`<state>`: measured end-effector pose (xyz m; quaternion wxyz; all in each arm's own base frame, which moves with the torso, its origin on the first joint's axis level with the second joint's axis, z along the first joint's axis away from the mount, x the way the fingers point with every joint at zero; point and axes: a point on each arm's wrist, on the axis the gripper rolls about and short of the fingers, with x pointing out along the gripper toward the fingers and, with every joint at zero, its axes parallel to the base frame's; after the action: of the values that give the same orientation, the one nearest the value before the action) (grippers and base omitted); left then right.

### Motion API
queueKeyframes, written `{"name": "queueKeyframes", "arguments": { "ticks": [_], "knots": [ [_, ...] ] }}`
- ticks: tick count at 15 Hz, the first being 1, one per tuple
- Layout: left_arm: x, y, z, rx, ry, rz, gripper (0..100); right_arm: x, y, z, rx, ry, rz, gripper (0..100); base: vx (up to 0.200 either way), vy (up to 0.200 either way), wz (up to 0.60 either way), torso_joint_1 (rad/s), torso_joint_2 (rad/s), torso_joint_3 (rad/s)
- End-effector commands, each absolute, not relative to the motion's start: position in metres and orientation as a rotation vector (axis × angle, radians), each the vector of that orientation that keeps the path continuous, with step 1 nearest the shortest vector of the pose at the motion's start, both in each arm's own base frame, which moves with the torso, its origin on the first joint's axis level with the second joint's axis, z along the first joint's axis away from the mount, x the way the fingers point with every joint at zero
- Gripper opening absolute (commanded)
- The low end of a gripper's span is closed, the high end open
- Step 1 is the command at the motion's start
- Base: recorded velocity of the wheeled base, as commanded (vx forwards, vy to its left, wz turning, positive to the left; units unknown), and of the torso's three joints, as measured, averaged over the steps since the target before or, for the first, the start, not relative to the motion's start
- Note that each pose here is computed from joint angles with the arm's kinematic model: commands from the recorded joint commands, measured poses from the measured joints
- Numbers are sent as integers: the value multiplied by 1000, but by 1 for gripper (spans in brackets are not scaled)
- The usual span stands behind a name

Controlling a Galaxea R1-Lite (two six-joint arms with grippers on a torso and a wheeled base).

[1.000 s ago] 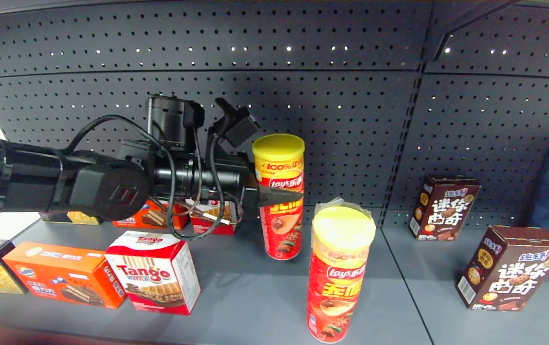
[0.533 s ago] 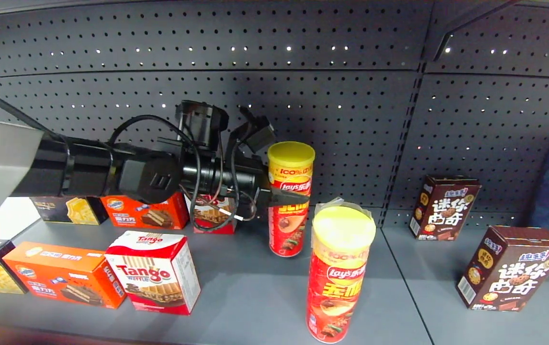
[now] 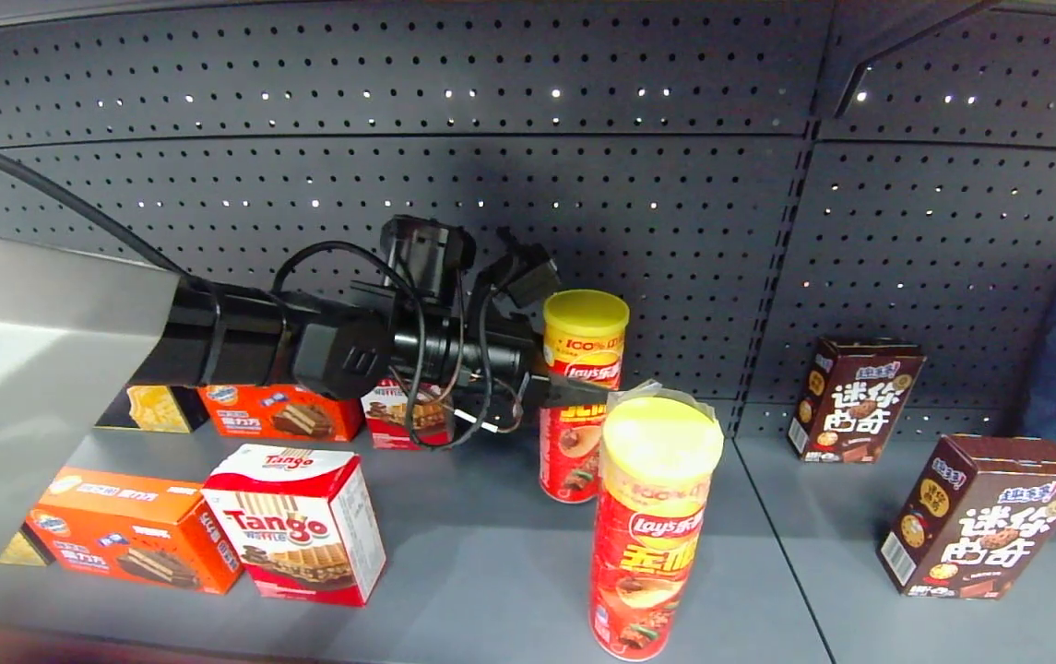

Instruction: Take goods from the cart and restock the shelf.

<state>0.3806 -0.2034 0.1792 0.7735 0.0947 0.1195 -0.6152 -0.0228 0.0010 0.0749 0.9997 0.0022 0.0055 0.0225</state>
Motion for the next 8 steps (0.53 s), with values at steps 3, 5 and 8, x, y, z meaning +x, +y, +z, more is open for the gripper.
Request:
{"name": "queueKeyframes", "arguments": {
  "ticks": [3, 5, 8],
  "knots": [
    [394, -211, 172, 192, 261, -1333, 0, -23, 1, 75, 5, 11, 44, 100, 0, 0, 0, 0, 0, 0],
    [396, -216, 171, 177, 268, -1337, 0, -23, 1, 75, 5, 11, 44, 100, 0, 0, 0, 0, 0, 0],
    [401, -221, 169, 164, 270, -1336, 0, -23, 1, 75, 5, 11, 44, 100, 0, 0, 0, 0, 0, 0]
  ]
}}
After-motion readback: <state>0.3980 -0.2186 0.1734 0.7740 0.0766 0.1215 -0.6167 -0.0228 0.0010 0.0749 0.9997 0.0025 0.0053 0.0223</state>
